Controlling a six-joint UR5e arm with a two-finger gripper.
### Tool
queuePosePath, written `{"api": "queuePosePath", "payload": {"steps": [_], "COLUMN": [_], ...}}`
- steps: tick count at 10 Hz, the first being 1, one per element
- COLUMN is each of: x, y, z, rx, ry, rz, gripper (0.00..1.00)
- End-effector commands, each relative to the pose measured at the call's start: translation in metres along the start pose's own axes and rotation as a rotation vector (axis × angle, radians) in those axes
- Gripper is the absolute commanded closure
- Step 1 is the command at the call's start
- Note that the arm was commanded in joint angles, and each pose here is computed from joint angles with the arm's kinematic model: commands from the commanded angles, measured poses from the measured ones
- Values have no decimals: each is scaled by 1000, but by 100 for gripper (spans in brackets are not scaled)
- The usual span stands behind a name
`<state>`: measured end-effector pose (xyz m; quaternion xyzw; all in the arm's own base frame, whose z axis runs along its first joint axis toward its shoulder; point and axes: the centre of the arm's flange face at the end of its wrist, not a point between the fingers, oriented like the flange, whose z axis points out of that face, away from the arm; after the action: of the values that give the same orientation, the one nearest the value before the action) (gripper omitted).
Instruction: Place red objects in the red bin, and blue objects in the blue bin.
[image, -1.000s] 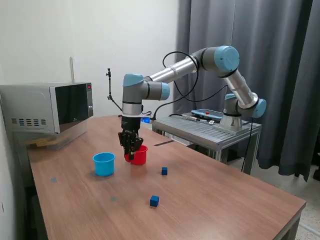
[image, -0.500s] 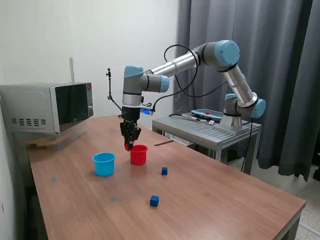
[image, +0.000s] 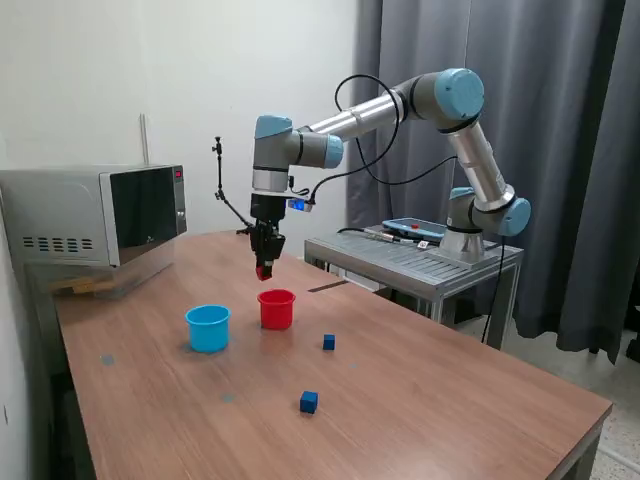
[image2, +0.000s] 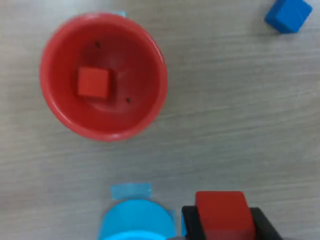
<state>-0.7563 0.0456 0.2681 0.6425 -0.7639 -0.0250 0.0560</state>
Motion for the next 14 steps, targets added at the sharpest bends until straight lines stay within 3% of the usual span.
{"api": "queuePosePath", "payload": {"steps": [1, 8, 10, 14], "x": [-16, -43, -48, -58], "y": [-17, -49, -55, -59], "z": [-13, -26, -24, -19], "rx": [8, 30, 41, 48], "ry": [-2, -8, -54, -53], "rz": [40, 147, 149, 174], "gripper": [100, 100, 100, 100]}}
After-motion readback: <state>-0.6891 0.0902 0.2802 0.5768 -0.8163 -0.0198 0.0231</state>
